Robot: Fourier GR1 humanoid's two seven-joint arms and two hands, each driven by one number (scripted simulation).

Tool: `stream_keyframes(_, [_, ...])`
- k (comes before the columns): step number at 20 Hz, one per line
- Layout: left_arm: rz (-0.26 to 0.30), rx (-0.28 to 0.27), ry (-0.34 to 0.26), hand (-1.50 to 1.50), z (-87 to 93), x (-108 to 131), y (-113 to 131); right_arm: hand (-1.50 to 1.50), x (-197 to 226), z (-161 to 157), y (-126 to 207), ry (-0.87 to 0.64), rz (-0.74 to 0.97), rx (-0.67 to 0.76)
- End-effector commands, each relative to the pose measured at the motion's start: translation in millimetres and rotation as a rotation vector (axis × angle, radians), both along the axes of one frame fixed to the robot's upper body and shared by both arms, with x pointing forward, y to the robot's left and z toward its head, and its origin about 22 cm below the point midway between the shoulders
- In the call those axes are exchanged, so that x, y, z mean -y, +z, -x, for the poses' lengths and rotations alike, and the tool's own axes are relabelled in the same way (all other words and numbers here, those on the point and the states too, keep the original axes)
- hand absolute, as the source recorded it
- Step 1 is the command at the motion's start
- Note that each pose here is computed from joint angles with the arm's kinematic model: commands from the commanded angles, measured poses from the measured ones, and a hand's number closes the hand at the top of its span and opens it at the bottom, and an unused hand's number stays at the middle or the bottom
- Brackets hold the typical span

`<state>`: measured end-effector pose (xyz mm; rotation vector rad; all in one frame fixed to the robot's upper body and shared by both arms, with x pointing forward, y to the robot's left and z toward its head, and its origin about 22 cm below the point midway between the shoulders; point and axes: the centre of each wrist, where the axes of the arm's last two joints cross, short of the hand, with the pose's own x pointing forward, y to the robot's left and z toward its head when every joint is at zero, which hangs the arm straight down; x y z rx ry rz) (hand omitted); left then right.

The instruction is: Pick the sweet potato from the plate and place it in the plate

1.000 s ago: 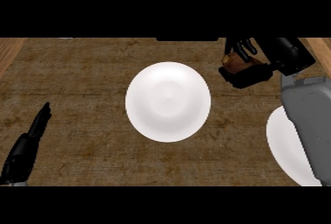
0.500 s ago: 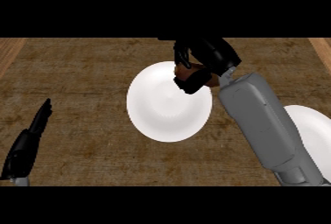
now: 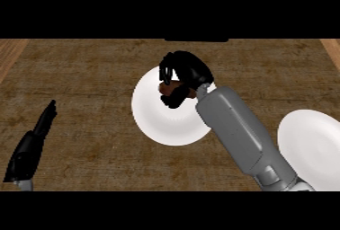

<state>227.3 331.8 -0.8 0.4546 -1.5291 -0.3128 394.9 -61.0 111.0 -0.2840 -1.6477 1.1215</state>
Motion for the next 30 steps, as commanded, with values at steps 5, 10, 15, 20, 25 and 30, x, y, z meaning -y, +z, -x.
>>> stream_keyframes(5, [0.003, -0.003, 0.004, 0.0, 3.9, 5, -12, -1.5, -9, -5, -44, -0.109, -0.034, -0.071])
stream_keyframes(10, [0.013, -0.018, -0.004, 0.0, 7.5, 9, -1, -1.5, -10, -5, -19, -0.144, -0.293, -0.033])
stream_keyframes(15, [0.0, -0.007, 0.021, 0.0, 16.7, -1, 0, -1.5, 26, -26, -5, -0.314, -0.46, -0.005])
stream_keyframes(20, [-0.002, -0.006, 0.034, 0.0, 21.0, -7, -1, -1.5, 87, -30, -24, -0.378, -0.633, -0.032])
stream_keyframes(25, [0.005, 0.007, 0.007, 0.0, 2.4, -10, 18, -1.5, 174, -39, -19, -0.344, -0.741, -0.027])
stream_keyframes(30, [-0.002, 0.006, -0.009, 0.0, 15.1, 8, -11, -1.5, 232, -37, -30, -0.29, -0.761, 0.019])
